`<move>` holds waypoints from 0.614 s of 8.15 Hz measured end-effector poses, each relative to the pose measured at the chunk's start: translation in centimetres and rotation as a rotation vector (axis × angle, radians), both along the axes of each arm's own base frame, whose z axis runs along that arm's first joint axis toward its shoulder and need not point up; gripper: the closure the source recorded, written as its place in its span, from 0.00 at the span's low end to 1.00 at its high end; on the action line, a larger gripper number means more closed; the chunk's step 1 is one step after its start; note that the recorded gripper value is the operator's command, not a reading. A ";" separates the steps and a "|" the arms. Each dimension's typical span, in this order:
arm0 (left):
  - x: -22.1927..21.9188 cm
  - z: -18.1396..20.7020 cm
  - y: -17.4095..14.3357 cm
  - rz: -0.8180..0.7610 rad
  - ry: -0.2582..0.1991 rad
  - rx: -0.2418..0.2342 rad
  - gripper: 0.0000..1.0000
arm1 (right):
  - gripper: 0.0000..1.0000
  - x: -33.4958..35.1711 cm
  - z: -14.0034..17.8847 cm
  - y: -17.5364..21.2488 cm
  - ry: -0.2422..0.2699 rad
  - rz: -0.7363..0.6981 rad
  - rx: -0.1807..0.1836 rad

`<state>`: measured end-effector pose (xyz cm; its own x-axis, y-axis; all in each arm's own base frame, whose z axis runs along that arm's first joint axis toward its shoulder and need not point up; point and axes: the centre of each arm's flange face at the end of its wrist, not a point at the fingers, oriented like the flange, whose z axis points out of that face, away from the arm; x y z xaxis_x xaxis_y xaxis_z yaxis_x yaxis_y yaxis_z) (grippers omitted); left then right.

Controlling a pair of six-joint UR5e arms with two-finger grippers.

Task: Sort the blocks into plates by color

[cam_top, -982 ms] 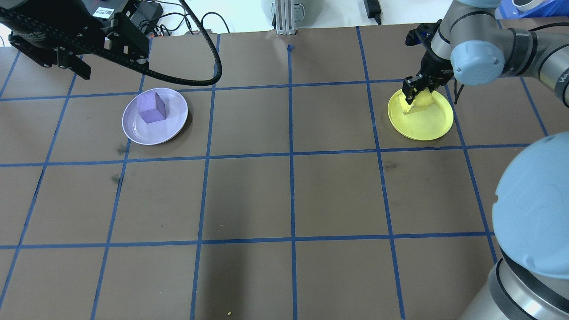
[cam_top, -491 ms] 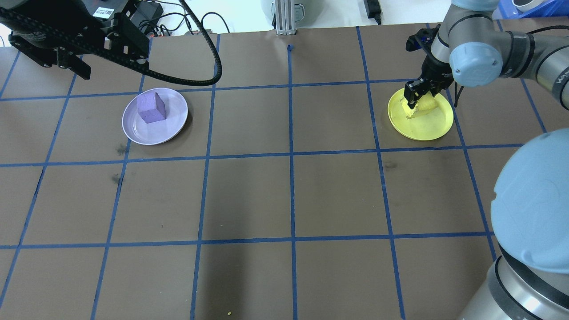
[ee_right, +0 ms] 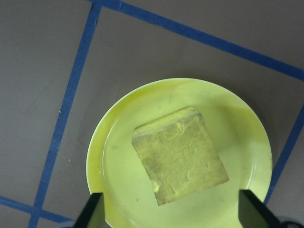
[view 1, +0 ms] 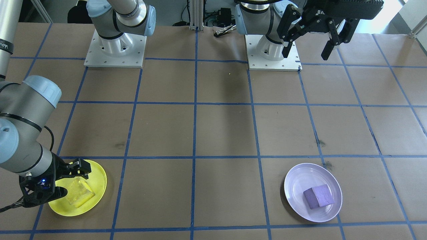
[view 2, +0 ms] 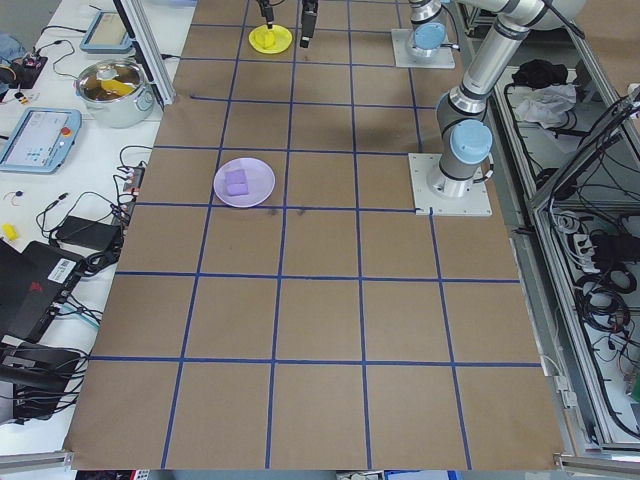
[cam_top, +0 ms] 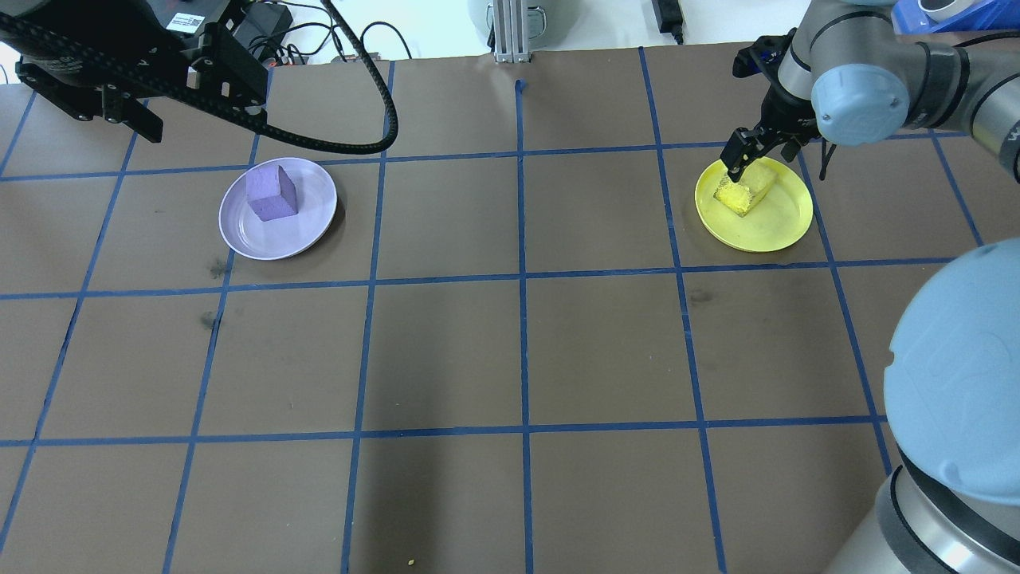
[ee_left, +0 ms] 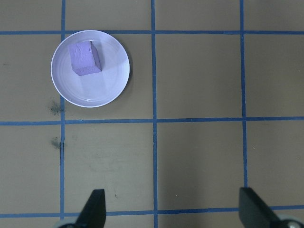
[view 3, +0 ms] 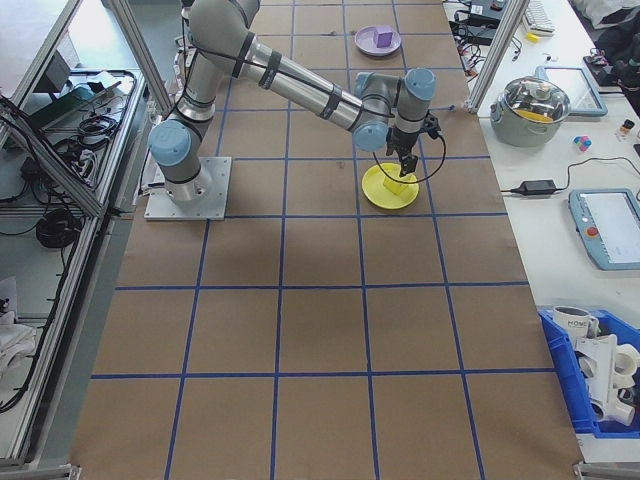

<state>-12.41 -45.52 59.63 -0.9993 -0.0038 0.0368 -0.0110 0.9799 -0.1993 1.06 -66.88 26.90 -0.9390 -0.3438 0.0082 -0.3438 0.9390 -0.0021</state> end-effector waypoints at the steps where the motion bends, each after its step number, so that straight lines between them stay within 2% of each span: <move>1: 0.0 0.0 0.0 0.000 0.000 0.000 0.00 | 0.00 0.1 1.5 0.1 0.004 -0.008 -0.024; 2: 0.0 0.0 0.0 0.000 0.000 0.000 0.00 | 0.00 0.3 3.5 0.5 0.008 -0.030 -0.052; 3: 0.0 0.0 0.0 0.000 0.000 -0.001 0.00 | 0.00 0.6 5.5 1.4 0.007 -0.057 -0.064; 5: 0.0 0.0 0.0 0.000 0.000 0.000 0.00 | 0.00 2.4 10.1 4.2 -0.001 -0.209 -0.066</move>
<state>-12.41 -45.50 59.65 -0.9993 -0.0042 0.0369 -0.0115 0.9798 -0.1997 3.47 -62.73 37.02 -0.9899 -0.1400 0.0232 -0.1412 0.9878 -0.0661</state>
